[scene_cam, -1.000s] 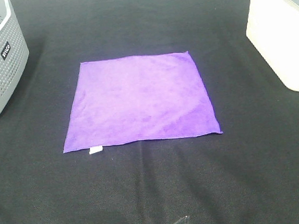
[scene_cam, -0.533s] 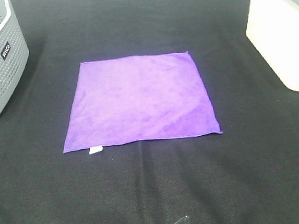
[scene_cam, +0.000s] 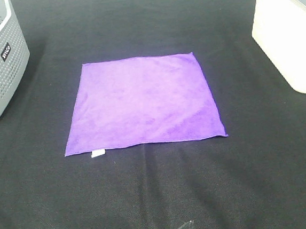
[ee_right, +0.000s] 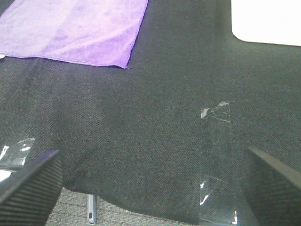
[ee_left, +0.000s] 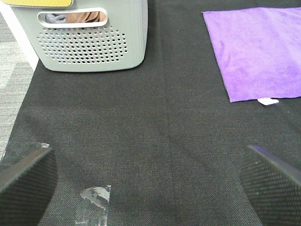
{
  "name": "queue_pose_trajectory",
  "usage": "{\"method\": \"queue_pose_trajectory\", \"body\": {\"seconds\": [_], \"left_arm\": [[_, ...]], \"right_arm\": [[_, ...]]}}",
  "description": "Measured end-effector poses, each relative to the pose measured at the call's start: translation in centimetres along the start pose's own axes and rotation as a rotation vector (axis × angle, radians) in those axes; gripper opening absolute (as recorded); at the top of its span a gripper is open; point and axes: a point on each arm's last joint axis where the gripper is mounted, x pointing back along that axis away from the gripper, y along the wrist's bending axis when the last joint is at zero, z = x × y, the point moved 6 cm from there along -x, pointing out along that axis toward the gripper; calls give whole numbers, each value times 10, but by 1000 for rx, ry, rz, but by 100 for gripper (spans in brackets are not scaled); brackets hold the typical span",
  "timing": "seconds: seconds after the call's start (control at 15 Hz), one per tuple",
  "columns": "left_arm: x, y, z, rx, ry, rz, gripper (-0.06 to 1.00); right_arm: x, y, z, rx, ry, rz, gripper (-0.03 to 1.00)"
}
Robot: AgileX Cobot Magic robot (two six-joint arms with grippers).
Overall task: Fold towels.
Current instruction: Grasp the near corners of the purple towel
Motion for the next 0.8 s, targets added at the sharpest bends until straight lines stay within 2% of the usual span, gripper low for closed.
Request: {"method": "queue_pose_trajectory", "body": {"seconds": [0.8], "left_arm": [[0,0,0,0,0,0,99]], "right_arm": [[0,0,0,0,0,0,97]]}}
